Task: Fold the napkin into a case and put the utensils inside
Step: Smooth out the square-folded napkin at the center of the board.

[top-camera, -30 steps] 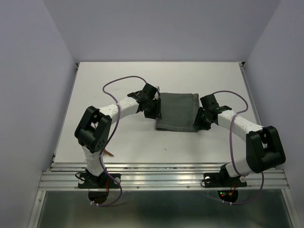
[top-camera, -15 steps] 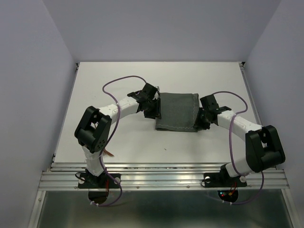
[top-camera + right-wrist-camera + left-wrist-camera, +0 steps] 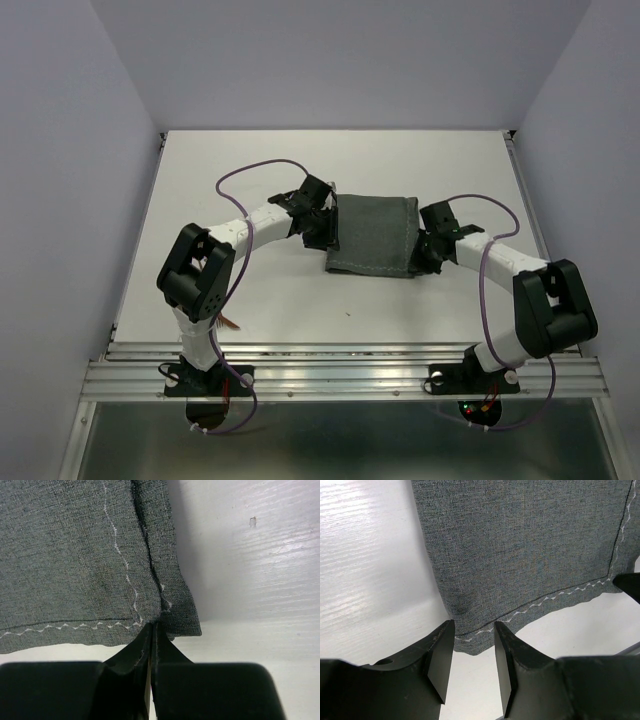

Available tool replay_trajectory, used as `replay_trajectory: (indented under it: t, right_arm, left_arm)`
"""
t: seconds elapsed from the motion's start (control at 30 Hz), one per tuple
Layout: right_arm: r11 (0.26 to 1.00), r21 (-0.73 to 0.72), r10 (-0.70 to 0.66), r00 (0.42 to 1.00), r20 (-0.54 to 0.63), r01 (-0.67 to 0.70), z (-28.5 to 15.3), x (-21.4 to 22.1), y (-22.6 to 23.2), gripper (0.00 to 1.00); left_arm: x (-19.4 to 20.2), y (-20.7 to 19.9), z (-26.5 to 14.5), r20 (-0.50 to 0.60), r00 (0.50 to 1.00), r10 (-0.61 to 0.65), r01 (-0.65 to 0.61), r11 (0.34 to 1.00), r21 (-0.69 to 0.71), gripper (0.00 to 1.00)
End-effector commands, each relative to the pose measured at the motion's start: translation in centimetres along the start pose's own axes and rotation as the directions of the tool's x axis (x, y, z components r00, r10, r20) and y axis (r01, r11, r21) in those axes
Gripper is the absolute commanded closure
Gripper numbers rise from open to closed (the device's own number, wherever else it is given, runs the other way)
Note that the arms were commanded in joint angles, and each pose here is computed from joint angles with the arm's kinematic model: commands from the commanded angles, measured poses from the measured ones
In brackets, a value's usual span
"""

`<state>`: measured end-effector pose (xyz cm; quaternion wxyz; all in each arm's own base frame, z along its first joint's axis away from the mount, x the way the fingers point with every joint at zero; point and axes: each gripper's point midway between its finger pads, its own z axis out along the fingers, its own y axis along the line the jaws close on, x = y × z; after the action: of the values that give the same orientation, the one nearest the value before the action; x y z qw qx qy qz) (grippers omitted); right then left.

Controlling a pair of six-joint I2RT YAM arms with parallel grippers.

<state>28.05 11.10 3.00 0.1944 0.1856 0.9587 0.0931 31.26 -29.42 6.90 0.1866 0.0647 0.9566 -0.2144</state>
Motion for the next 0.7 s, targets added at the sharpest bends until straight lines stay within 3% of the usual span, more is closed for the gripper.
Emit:
replay_trajectory:
  t: [0.0, 0.2, 0.67]
  right_arm:
    - [1.000, 0.006, 0.017, 0.995, 0.094, -0.018, -1.0, -2.0, 0.0, 0.99]
    - [0.999, 0.032, 0.034, 0.983, 0.181, -0.040, -2.5, -3.4, -0.6, 0.99]
    - [0.992, 0.112, 0.036, 0.970, 0.240, -0.064, -3.1, -4.2, -2.3, 0.99]
  left_arm:
    - [-2.3, -1.4, -2.3, 0.076, 0.997, 0.023, -0.026, 0.999, 0.033, 0.51]
    - [-2.4, -1.4, -2.3, 0.078, 0.997, 0.025, -0.028, 0.999, 0.032, 0.51]
    - [-1.7, -2.3, -1.5, 0.036, 0.998, 0.043, -0.046, 0.996, 0.082, 0.51]
